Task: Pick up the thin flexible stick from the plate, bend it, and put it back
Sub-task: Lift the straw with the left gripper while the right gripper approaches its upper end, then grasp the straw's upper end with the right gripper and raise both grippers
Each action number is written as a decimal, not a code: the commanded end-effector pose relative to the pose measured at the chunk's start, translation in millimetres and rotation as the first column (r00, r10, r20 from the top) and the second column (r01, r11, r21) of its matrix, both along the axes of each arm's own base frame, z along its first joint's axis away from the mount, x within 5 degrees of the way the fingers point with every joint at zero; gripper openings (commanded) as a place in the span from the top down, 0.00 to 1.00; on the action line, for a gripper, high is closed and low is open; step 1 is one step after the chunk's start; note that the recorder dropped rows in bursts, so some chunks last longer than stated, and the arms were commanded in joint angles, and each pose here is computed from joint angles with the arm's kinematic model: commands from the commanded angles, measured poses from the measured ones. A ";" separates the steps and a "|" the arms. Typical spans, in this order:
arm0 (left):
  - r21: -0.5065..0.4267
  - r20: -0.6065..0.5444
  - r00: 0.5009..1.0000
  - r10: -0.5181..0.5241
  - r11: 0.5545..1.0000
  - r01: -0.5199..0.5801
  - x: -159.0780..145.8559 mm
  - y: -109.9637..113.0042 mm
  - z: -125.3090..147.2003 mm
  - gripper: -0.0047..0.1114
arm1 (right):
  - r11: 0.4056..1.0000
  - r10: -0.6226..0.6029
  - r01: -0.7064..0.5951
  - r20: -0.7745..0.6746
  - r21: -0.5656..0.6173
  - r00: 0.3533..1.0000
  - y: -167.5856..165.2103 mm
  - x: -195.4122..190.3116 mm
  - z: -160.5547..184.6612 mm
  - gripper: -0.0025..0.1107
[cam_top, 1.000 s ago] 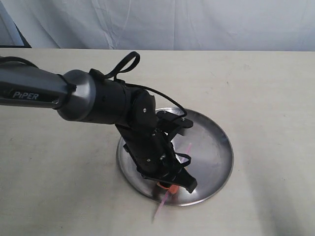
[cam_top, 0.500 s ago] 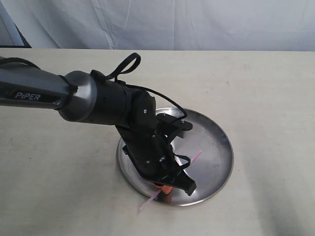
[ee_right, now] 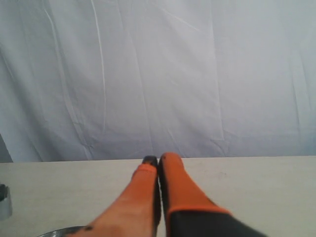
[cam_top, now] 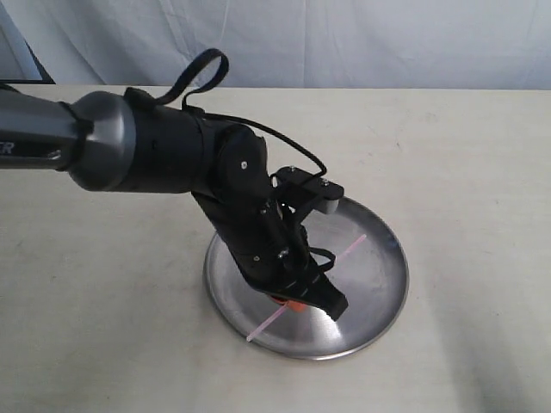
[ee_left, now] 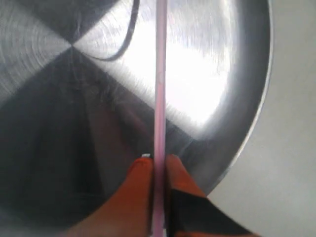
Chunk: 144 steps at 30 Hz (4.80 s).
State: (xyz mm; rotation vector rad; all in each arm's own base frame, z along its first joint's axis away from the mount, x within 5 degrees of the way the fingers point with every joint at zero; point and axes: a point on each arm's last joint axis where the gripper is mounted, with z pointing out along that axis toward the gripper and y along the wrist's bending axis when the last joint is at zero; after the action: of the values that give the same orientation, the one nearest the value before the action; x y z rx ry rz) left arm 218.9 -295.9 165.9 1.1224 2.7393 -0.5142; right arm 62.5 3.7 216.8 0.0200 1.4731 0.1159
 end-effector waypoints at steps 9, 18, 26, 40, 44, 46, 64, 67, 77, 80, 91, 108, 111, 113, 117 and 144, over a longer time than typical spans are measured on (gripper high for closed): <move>-0.114 0.064 0.996 -0.065 0.991 0.072 -11.5 5.6 52.0 0.96 | 0.486 0.045 -0.166 0.165 0.858 0.985 -6.5 -2.1 14.8 0.94; -0.225 0.123 0.991 -0.050 0.971 0.077 -19.9 11.8 90.0 0.96 | 0.488 0.118 0.011 -0.078 0.873 0.990 0.7 10.1 30.6 0.98; -0.303 0.156 0.988 -0.022 0.951 0.069 -23.1 13.5 108.4 0.96 | 0.717 0.310 0.070 -0.407 0.693 0.859 27.2 57.7 80.2 0.98; -0.360 0.160 0.987 0.018 0.932 0.042 -24.1 13.4 118.4 0.96 | 0.617 0.578 -0.022 -0.435 0.787 0.691 65.1 108.4 58.5 0.51; -0.373 0.152 0.988 0.016 0.927 0.043 -25.2 12.8 119.7 0.96 | 0.619 0.577 -0.019 -0.438 0.785 0.689 66.8 118.4 52.0 0.51; -0.381 0.143 0.990 0.002 0.923 0.053 -26.7 12.1 120.1 0.96 | 0.614 0.576 -0.011 -0.438 0.789 0.690 67.2 122.3 49.4 0.51; -0.366 0.124 0.992 -0.035 0.927 0.079 -30.1 12.9 118.9 0.96 | 0.648 0.554 -0.017 -0.455 0.762 0.698 67.1 132.0 41.5 0.98; -0.362 0.114 0.993 -0.040 0.929 0.079 -31.1 13.3 118.5 0.96 | 0.647 0.554 -0.019 -0.453 0.762 0.699 67.2 132.3 42.2 0.98; -0.314 0.085 0.995 -0.059 0.946 0.083 -33.4 16.6 114.7 0.73 | 0.645 0.555 -0.032 -0.439 0.763 0.706 67.6 134.4 47.6 0.98; -0.286 0.092 0.994 -0.054 0.955 0.079 -32.1 18.3 112.6 0.64 | 0.644 0.557 -0.034 -0.439 0.764 0.705 67.7 134.3 47.6 0.98; -0.226 0.116 0.993 -0.033 0.972 0.059 -28.6 22.8 109.4 0.93 | 0.644 0.557 -0.034 -0.439 0.764 0.705 67.7 134.3 47.6 0.98; -0.240 0.142 0.990 -0.024 0.969 0.058 -26.4 21.8 110.4 0.96 | 0.693 0.546 -0.086 -0.444 0.716 0.711 67.4 134.5 47.5 0.98; -0.246 0.150 0.989 -0.018 0.968 0.055 -25.5 21.3 110.9 0.96 | 0.706 0.543 -0.101 -0.444 0.701 0.712 67.4 134.5 47.5 0.99; -0.250 0.155 0.988 -0.015 0.967 0.054 -25.1 21.0 111.1 0.96 | 0.707 0.543 -0.102 -0.445 0.700 0.712 67.4 134.5 47.5 0.99; -0.256 0.162 0.987 -0.009 0.965 0.051 -24.3 20.6 111.6 0.96 | 0.711 0.542 -0.108 -0.445 0.694 0.713 67.4 134.5 47.5 0.99; -0.356 0.211 0.972 0.106 0.934 -0.024 -12.2 39.7 138.3 0.96 | 0.811 0.519 -0.196 -0.523 0.551 0.677 81.2 139.0 43.1 0.99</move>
State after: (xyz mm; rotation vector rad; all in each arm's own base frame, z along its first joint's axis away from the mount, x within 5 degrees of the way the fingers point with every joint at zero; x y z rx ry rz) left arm 200.1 -259.1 290.3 1.0355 2.4298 -0.7386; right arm 203.3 80.2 264.9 0.2359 2.0855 0.8766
